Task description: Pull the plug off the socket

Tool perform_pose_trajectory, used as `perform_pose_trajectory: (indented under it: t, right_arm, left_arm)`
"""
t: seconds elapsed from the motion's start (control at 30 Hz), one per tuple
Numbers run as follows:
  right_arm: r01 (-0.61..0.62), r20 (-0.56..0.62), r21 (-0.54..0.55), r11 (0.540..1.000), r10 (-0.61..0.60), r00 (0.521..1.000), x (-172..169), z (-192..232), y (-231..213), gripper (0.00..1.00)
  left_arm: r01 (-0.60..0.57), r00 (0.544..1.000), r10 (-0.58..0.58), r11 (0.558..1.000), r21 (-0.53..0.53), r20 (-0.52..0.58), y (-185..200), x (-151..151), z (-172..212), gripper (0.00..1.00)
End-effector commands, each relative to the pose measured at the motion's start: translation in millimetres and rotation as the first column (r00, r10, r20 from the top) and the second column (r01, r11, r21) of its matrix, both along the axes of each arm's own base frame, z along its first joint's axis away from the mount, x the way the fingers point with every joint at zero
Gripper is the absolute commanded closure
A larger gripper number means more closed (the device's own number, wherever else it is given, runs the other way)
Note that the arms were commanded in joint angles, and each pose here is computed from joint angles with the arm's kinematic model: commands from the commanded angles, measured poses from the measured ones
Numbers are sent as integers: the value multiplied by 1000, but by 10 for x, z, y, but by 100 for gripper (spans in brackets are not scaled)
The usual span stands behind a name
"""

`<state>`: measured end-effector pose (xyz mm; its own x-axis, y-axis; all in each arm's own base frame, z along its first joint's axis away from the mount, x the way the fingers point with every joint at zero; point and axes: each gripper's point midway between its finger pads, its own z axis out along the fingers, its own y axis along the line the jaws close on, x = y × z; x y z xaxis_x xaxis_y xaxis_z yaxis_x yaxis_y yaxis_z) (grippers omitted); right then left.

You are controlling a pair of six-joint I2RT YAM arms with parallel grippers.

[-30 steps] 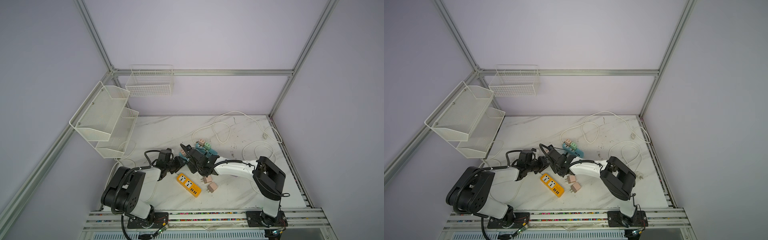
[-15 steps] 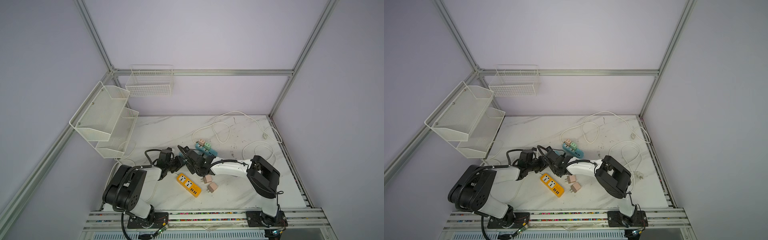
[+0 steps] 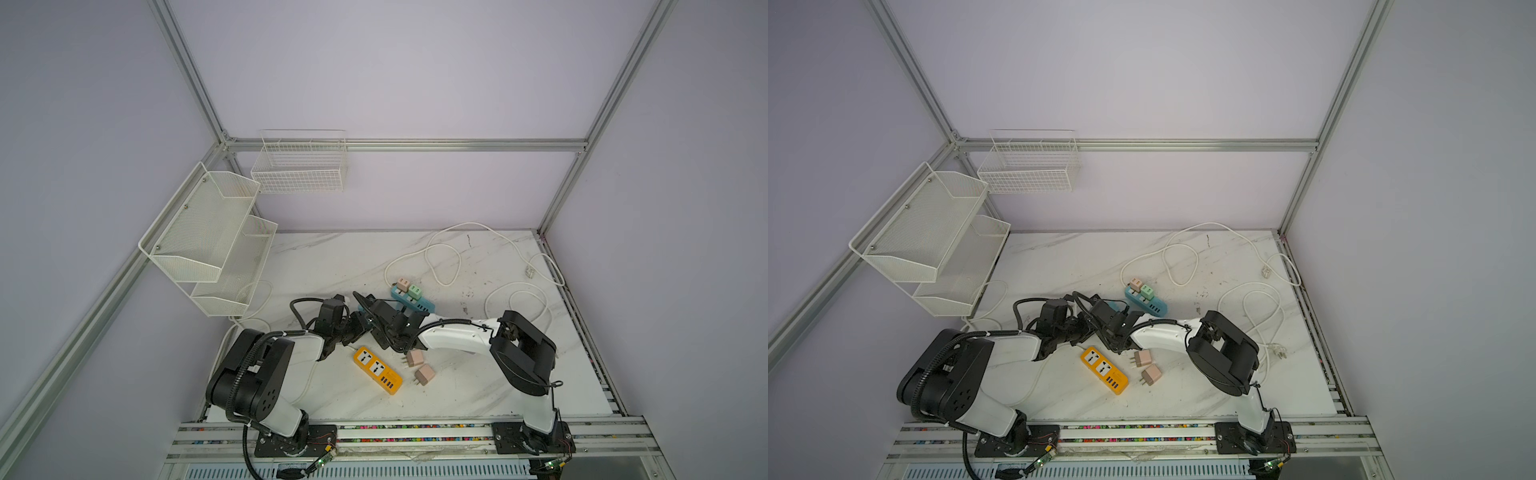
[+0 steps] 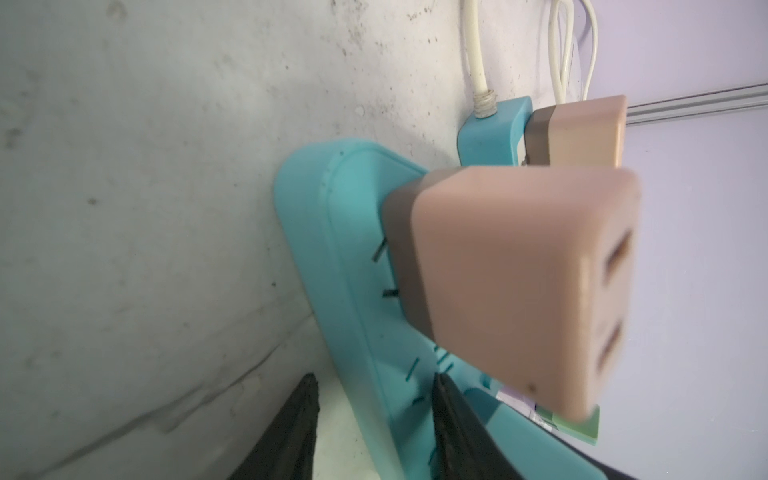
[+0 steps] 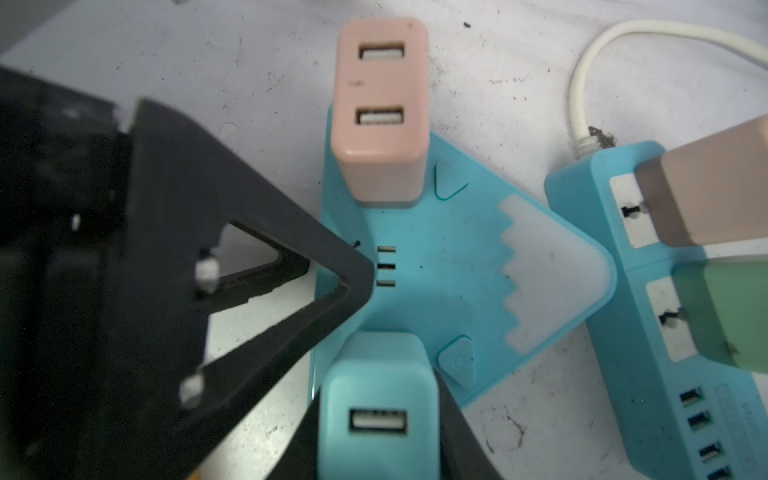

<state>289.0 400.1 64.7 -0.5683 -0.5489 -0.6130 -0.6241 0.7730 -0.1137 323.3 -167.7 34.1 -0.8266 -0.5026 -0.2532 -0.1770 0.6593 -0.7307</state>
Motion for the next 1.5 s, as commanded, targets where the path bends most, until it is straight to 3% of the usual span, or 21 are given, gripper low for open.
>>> perform_pose_trajectory:
  t: [0.0,0.47,0.57,0.83,1.1,1.37,1.47]
  right_arm:
    - [-23,-41,-29,999,22,999,-65,-108,4,72]
    - [-54,-4,1,999,54,999,-35,63,83,88]
    - [-86,-42,63,994,89,995,-113,61,183,89]
    - [-19,4,57,998,19,1000,109,217,-38,89]
    - [-92,-46,58,994,94,994,-158,57,226,89]
    - [-13,30,65,998,11,999,102,273,8,89]
    - [-73,13,69,995,72,997,-32,225,142,89]
  left_arm:
    - [-13,976,46,988,153,-214,250,-452,-605,54]
    - [-7,967,54,983,184,-251,305,-593,-739,57]
    - [-7,966,56,981,191,-254,317,-602,-752,58]
    - [-2,970,46,983,182,-239,294,-570,-694,60]
    - [0,970,46,982,187,-240,288,-537,-678,60]
    - [-5,968,53,981,194,-244,299,-544,-672,62]
    - [-7,968,55,981,192,-245,296,-535,-671,62]
